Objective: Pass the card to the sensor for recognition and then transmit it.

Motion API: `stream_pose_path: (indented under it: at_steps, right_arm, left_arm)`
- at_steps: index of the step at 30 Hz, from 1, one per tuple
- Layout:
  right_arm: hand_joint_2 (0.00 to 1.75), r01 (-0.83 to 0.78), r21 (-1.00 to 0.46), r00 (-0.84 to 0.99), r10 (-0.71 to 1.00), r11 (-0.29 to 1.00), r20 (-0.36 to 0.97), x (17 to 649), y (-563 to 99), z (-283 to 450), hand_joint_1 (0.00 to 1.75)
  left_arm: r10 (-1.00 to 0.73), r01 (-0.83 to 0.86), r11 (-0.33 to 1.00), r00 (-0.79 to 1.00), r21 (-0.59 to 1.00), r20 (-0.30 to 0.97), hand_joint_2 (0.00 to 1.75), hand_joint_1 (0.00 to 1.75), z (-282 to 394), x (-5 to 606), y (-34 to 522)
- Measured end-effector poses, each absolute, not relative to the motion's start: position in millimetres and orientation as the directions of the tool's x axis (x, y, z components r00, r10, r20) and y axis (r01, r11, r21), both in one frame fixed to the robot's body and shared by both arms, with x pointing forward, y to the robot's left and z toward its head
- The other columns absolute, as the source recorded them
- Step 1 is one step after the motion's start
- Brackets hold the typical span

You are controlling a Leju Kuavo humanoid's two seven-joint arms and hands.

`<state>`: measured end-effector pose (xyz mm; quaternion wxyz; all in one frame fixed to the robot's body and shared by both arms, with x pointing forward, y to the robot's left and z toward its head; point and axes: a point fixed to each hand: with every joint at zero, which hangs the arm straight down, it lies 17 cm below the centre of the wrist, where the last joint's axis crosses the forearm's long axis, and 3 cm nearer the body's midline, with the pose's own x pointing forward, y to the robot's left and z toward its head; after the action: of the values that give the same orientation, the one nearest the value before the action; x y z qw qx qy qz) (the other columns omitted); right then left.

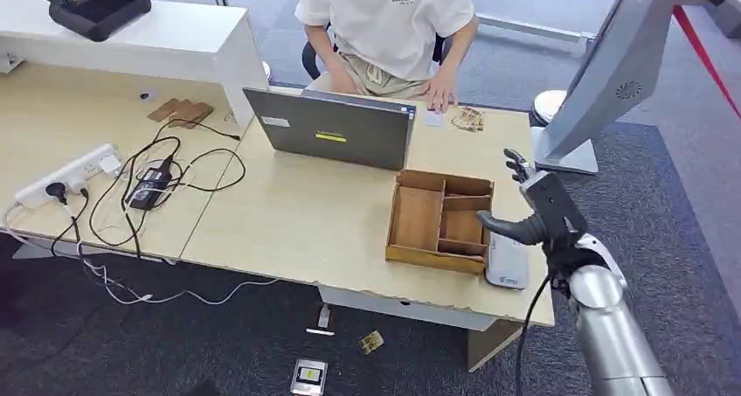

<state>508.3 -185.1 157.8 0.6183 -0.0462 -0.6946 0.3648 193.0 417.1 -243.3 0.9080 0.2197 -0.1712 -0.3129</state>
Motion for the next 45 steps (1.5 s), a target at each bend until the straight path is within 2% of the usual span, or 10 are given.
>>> stream_pose_path:
  at_steps: [5,9,13,32,39,45]
  right_arm:
    - [1.75,-0.367,-0.662,-0.274,0.604,0.654,0.748,491.4,-182.7,145.1,0.0]
    - [1.75,-0.279,-0.804,-0.325,0.736,0.525,0.594,487.4,-184.7,136.6,0.0]
    - [1.75,-0.213,-0.882,-0.364,0.804,0.42,0.47,482.3,-180.8,128.4,0.0]
    - [1.75,-0.293,-0.92,-0.365,0.859,0.261,0.359,442.4,-159.5,65.1,0.0]
    - [1.75,-0.1,-0.976,-0.323,0.921,0.194,0.216,452.2,-174.4,81.0,0.0]
    - [1.75,0.002,-0.986,-0.317,0.935,0.169,0.16,456.0,-178.6,84.1,0.0]
  left_arm:
    - [-0.639,0.488,0.71,0.75,0.507,0.172,0.0,0.0,-243.6,191.1,418.4]
    - [-0.635,0.486,0.712,0.754,0.507,0.169,0.0,0.0,-243.7,190.3,419.2]
    - [-0.631,0.482,0.713,0.758,0.509,0.165,0.0,0.0,-243.6,190.0,420.4]
    - [-0.638,0.49,0.707,0.753,0.51,0.16,0.0,0.0,-243.5,190.4,420.4]
    - [-0.628,0.477,0.708,0.763,0.521,0.155,0.0,0.0,-243.2,189.0,423.3]
    - [-0.625,0.476,0.709,0.766,0.52,0.151,0.0,0.0,-243.7,188.3,422.4]
